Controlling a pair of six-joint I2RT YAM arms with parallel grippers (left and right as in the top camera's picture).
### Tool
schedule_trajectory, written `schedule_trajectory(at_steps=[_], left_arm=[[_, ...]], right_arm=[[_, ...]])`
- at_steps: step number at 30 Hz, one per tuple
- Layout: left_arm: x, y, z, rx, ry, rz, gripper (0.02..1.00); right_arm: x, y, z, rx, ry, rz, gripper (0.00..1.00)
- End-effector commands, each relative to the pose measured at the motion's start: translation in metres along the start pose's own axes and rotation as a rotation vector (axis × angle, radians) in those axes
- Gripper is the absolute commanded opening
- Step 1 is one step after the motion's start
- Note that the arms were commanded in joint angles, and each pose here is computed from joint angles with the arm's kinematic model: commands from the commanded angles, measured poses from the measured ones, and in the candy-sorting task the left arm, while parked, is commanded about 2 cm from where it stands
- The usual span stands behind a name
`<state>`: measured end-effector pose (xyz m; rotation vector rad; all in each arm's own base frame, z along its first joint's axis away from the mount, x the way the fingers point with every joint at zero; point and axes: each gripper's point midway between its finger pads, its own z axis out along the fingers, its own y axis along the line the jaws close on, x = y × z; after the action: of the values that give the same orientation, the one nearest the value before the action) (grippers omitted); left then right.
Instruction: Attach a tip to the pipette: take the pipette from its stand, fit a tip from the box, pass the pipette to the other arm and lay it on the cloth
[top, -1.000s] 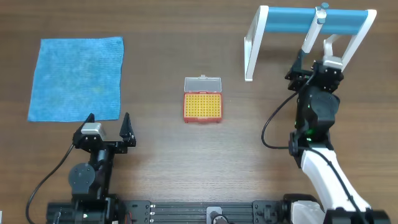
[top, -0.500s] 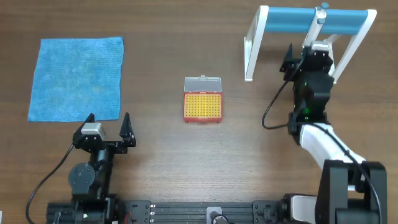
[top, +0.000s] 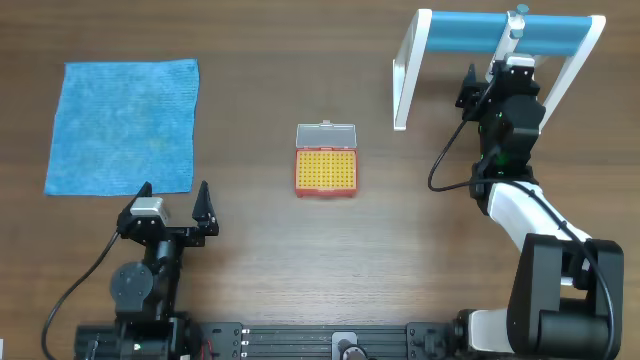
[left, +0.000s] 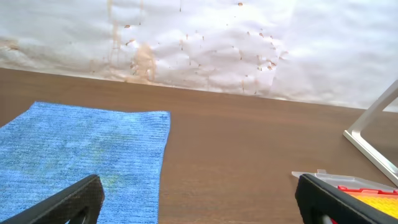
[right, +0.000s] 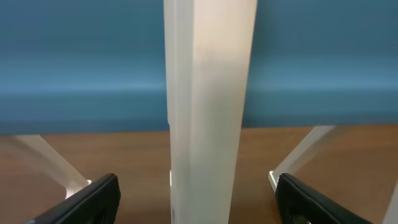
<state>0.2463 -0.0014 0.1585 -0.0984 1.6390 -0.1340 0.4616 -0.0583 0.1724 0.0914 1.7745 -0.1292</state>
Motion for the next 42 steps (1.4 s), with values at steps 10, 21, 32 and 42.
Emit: schedule_trajectory(at_steps=[10, 21, 32, 42], left_arm=[[0.001, -0.002, 0.000, 0.014, 0.004, 0.001, 0.996], [0.001, -0.002, 0.000, 0.014, 0.004, 0.001, 0.996], [0.001, -0.002, 0.000, 0.014, 0.004, 0.001, 0.996], [0.001, -0.002, 0.000, 0.014, 0.004, 0.001, 0.996]], right_arm=[[-0.014, 0.001, 0.013, -0.012, -0.033, 0.001, 0.812], [-0.015, 0.001, 0.013, -0.012, -0.036, 0.002, 0.073], [-0.035, 0.005, 0.007, -0.021, -0.094, 0.001, 0.073], [-0.064, 0.004, 0.000, -0.018, -0.198, 0.003, 0.075]])
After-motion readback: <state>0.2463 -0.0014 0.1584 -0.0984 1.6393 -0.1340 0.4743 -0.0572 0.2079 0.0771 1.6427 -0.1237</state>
